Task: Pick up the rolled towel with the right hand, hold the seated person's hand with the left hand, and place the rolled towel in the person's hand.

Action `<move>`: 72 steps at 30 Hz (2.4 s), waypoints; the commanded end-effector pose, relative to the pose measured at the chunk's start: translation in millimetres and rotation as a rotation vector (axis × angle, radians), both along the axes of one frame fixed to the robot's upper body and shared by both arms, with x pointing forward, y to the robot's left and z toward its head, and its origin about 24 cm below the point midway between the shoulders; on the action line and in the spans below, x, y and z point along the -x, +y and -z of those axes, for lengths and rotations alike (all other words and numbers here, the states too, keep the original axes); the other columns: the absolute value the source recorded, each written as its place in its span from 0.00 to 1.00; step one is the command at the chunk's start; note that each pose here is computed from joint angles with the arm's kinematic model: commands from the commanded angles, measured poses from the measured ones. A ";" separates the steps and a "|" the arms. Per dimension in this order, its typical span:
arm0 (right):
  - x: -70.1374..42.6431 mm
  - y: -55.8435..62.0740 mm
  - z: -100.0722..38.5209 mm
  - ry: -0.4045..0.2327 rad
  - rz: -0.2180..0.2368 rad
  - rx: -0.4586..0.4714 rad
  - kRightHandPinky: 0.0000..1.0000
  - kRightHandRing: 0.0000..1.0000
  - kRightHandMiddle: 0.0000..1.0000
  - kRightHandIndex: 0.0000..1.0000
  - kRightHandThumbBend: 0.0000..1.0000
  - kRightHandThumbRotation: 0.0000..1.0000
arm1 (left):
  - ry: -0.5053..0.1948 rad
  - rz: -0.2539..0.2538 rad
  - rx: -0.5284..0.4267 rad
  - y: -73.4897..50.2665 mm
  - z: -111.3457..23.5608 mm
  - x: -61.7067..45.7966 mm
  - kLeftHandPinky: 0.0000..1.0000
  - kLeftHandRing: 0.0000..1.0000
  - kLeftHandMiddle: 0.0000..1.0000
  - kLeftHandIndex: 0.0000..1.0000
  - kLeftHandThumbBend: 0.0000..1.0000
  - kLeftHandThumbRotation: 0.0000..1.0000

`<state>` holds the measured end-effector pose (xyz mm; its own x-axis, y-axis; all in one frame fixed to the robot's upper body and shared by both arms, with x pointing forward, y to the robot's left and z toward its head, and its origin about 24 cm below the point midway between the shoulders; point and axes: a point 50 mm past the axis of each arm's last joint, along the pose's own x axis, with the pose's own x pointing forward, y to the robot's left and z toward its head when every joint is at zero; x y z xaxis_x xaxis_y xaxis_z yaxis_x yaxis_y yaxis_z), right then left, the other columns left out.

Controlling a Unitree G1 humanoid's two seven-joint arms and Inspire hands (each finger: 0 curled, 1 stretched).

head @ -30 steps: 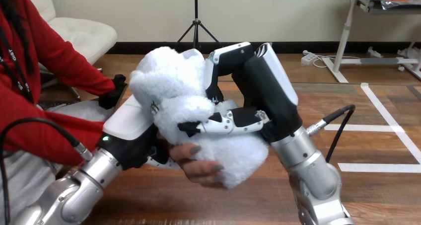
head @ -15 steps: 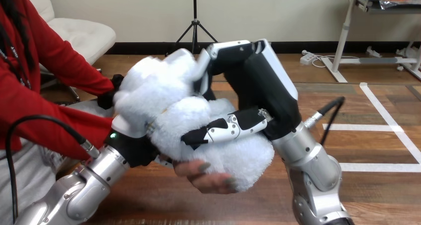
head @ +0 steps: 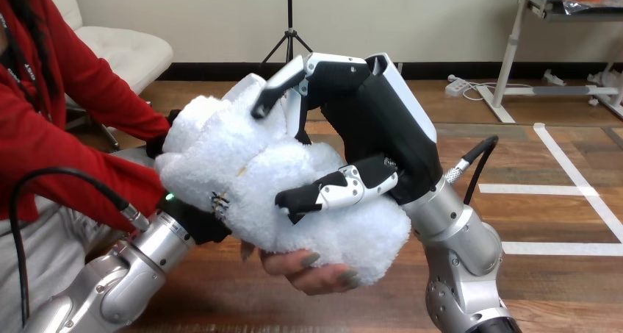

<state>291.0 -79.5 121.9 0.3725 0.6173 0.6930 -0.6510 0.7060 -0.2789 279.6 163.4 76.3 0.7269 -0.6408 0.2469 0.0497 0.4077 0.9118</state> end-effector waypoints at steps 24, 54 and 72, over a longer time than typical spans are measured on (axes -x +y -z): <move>-0.1 0.1 -13.6 -0.026 -0.090 0.001 0.32 0.36 0.44 0.56 0.85 0.30 | -0.134 0.023 0.093 -8.8 -39.3 -3.3 0.62 0.71 0.76 0.85 1.00 0.35; -0.3 -19.7 -18.1 -0.060 -0.019 0.002 0.44 0.47 0.54 0.64 0.94 0.32 | -0.078 -0.001 0.086 0.5 -39.2 9.9 0.74 0.80 0.84 0.90 1.00 0.52; -2.6 -37.0 -23.8 -0.108 0.148 0.066 0.68 0.75 0.79 0.84 1.00 0.51 | -0.060 -0.026 0.063 6.6 -40.5 19.8 0.93 0.93 0.95 0.97 1.00 0.57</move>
